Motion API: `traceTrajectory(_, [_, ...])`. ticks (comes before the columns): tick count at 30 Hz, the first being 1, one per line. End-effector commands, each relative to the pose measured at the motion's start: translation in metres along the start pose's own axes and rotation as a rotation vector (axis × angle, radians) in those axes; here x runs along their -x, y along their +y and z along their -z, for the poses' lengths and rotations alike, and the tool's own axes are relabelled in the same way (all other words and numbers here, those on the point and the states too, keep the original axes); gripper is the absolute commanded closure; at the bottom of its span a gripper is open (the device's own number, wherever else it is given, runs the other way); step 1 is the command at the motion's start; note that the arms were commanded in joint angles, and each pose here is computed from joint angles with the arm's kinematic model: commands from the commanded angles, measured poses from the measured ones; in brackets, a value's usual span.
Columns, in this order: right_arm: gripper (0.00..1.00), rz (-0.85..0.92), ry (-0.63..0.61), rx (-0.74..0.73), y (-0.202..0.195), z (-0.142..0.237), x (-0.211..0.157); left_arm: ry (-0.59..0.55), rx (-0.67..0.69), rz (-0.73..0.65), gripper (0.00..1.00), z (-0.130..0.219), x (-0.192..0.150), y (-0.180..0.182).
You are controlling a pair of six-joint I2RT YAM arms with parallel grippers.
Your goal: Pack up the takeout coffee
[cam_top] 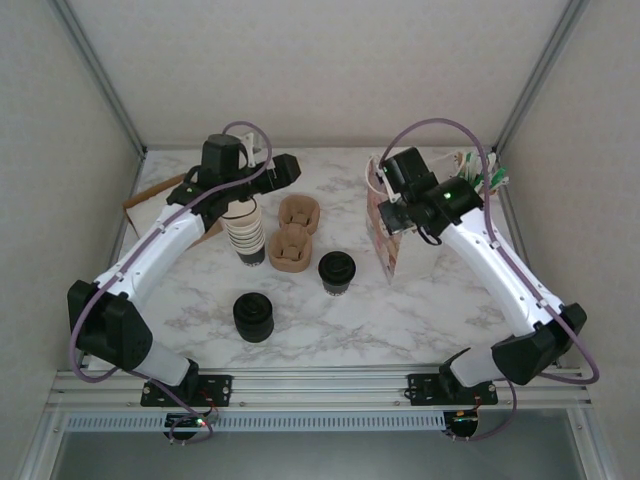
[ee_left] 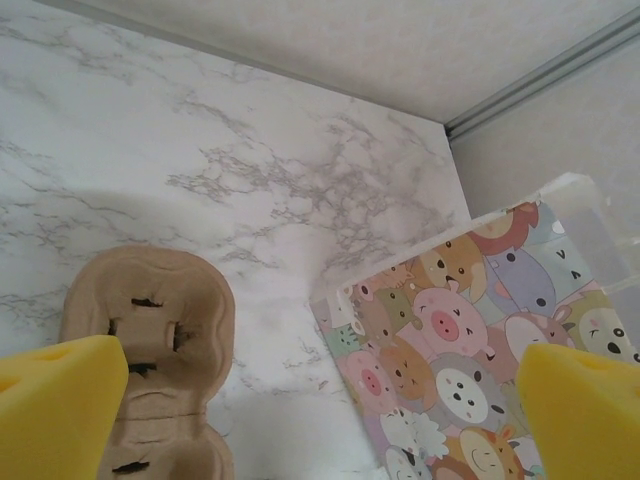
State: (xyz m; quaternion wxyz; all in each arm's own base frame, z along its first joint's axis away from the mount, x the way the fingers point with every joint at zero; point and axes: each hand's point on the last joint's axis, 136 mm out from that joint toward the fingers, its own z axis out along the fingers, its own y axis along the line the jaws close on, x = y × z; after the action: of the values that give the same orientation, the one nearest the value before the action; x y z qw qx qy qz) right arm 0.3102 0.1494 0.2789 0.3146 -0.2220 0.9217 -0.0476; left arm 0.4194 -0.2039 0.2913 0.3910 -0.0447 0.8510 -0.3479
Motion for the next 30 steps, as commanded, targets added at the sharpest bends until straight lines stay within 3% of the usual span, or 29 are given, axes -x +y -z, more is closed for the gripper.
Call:
traceTrajectory(1, [1.00, 0.011, -0.007, -0.007, 0.000, 0.005, -0.011, -0.022, -0.026, -0.006, 0.00, 0.001, 0.004, -0.013])
traceTrajectory(3, [1.00, 0.012, -0.010, -0.006, -0.001, 0.006, -0.014, -0.015, -0.026, -0.009, 0.00, -0.002, 0.003, -0.015])
traceTrajectory(14, [0.75, -0.002, 0.006, -0.051, -0.009, 0.008, -0.026, 0.001, -0.022, -0.020, 0.00, -0.009, -0.001, -0.026])
traceTrajectory(30, [0.66, 0.012, 0.004, -0.119, -0.022, 0.013, -0.022, 0.006, -0.018, -0.026, 0.00, -0.012, -0.003, -0.030])
